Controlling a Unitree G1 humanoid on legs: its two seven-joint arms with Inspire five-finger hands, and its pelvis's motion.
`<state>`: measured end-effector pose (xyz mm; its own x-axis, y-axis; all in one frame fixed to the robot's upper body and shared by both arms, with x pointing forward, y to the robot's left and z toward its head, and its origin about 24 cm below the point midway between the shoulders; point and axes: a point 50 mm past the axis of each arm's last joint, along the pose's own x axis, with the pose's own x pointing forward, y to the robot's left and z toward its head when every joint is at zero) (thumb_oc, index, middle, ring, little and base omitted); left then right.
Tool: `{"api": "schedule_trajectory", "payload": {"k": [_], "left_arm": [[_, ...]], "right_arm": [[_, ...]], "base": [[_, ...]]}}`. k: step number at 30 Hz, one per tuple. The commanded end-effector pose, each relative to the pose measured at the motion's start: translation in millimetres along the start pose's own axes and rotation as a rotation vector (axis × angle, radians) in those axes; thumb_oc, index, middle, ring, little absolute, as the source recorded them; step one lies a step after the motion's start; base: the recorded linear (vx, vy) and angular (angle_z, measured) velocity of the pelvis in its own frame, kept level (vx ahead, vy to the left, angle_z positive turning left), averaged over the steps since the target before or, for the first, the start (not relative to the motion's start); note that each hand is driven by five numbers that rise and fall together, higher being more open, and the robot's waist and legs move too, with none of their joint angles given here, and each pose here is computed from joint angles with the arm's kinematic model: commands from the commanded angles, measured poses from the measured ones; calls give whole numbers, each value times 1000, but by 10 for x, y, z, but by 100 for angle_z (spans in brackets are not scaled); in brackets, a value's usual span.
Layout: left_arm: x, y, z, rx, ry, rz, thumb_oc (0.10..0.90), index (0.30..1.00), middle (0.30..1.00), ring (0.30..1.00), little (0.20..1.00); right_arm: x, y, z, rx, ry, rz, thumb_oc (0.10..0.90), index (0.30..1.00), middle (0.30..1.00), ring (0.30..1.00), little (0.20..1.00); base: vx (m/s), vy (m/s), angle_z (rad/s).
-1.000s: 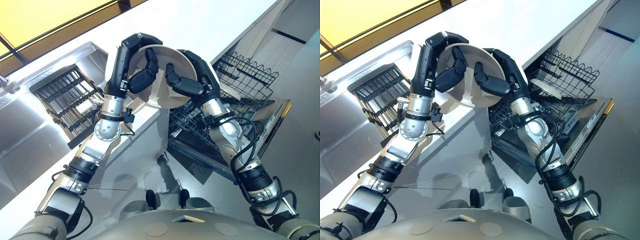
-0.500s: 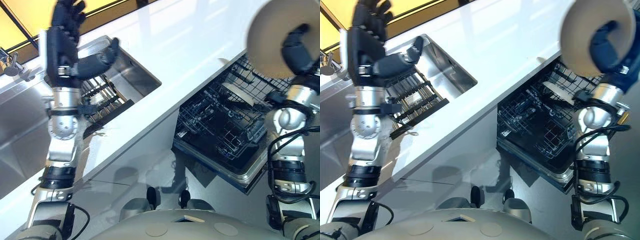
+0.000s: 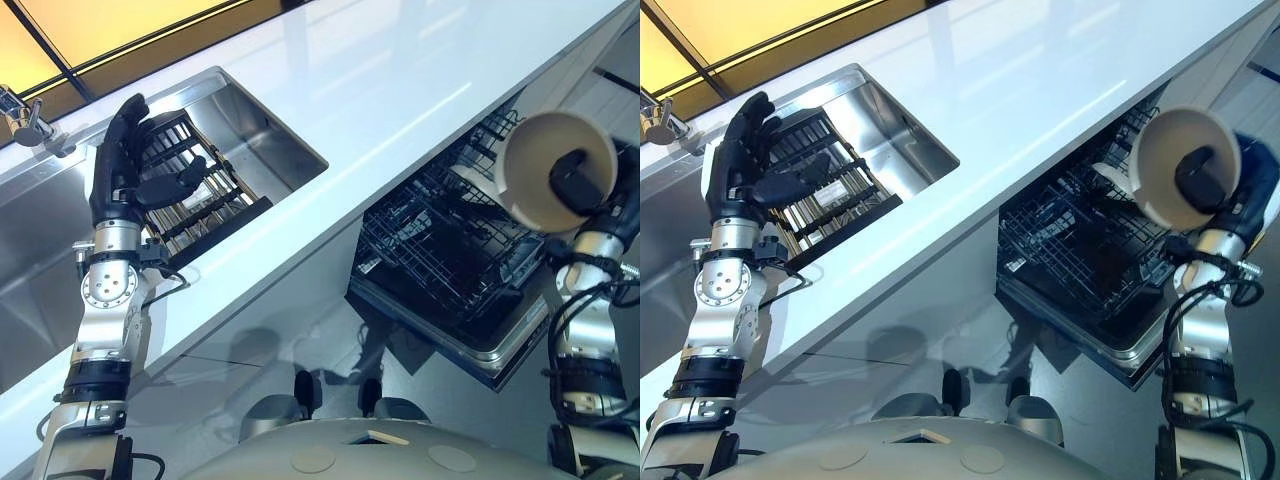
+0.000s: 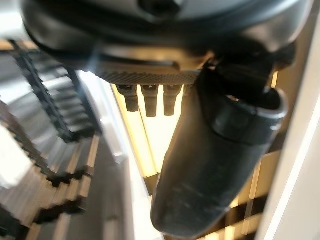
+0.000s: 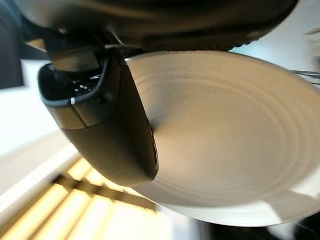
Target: Pick up plates and place into dishwasher.
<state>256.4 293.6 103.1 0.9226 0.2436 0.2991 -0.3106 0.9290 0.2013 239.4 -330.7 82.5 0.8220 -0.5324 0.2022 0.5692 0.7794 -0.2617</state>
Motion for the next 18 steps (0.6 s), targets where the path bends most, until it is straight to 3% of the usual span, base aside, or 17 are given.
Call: {"api": "schedule_trajectory", "payload": {"k": [1,8,18], "left_arm": [[148,356,237,115,-115,87,800,900,900,900,900],[79,484,89,113,-50,166,800,900,900,900,900],[21,442,-17,71,-28,188,800,900,900,900,900]], "right_arm": [[192,-166,545,-166,-301,93,100,300,300,300,200],[74,-38,482,-348,-320,287,100,300,300,300,200],[-19,187,531,-383,-359,360,100,300,300,300,200]], "base": [[9,33,-8],[-25,22,-7],[0,0,0]]}}
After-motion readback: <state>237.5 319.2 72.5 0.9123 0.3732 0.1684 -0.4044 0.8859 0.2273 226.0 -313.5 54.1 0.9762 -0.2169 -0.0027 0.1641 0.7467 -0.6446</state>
